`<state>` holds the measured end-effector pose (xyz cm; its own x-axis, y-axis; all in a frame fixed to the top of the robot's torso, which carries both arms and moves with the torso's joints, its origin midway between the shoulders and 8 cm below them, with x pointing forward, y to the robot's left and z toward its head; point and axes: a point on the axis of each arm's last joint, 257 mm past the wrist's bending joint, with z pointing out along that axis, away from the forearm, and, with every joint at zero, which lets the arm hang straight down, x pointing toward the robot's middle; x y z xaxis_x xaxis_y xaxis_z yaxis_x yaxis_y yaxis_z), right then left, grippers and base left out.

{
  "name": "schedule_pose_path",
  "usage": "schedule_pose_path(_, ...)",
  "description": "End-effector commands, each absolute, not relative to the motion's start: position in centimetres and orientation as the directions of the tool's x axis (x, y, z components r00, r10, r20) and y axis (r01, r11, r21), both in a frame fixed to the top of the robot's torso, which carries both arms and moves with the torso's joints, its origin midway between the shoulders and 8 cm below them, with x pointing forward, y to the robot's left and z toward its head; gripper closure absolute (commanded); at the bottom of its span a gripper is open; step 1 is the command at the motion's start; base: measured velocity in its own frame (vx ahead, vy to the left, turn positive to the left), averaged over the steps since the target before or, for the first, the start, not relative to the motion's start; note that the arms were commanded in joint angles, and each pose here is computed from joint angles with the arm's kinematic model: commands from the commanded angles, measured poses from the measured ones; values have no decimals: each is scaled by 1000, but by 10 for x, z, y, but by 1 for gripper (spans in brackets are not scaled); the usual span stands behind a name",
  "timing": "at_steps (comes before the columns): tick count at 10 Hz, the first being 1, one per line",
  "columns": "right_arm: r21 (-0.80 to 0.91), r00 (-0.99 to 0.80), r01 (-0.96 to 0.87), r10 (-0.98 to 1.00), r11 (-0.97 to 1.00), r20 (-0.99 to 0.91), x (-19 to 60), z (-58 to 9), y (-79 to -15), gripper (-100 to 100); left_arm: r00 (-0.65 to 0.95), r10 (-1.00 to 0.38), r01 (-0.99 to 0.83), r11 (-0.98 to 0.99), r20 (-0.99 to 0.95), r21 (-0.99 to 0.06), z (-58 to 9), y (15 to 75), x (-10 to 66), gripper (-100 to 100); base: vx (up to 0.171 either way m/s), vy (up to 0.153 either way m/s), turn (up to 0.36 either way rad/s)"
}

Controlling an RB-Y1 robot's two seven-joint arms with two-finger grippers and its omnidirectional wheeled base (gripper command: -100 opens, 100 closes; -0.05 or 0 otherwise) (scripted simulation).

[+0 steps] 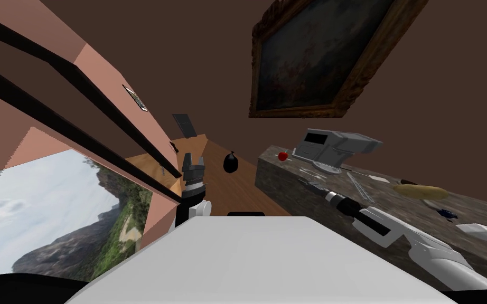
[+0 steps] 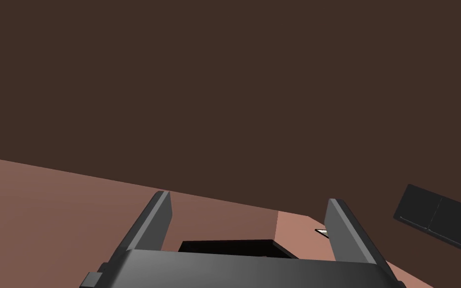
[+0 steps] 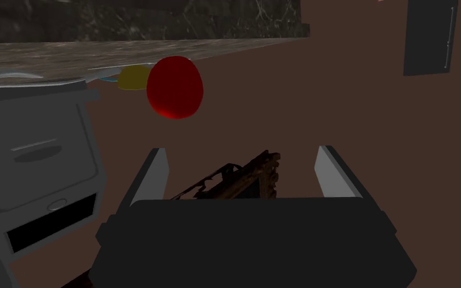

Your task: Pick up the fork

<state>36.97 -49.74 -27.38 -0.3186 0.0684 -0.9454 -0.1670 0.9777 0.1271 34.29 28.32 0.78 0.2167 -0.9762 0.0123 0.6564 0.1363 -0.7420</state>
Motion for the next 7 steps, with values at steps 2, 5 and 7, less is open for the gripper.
schedule_pose_path(2, 33, -400, -172, -39, 985, -916, 347, -289, -527, -100, 217, -976, 656, 136, 12, -742, 8, 283, 343, 0, 62, 45, 45)
schedule_pose_path(5, -83, -506, -192, -172, 978, -845, 315, -307, -568, -100, 217, -976, 656, 136, 12, -742, 8, 283, 343, 0, 95, 52, 72)
schedule_pose_path(7, -142, -556, -215, -241, 966, -796, 299, -312, -590, -100, 217, -976, 656, 136, 12, -742, 8, 283, 343, 0, 83, 24, 52)
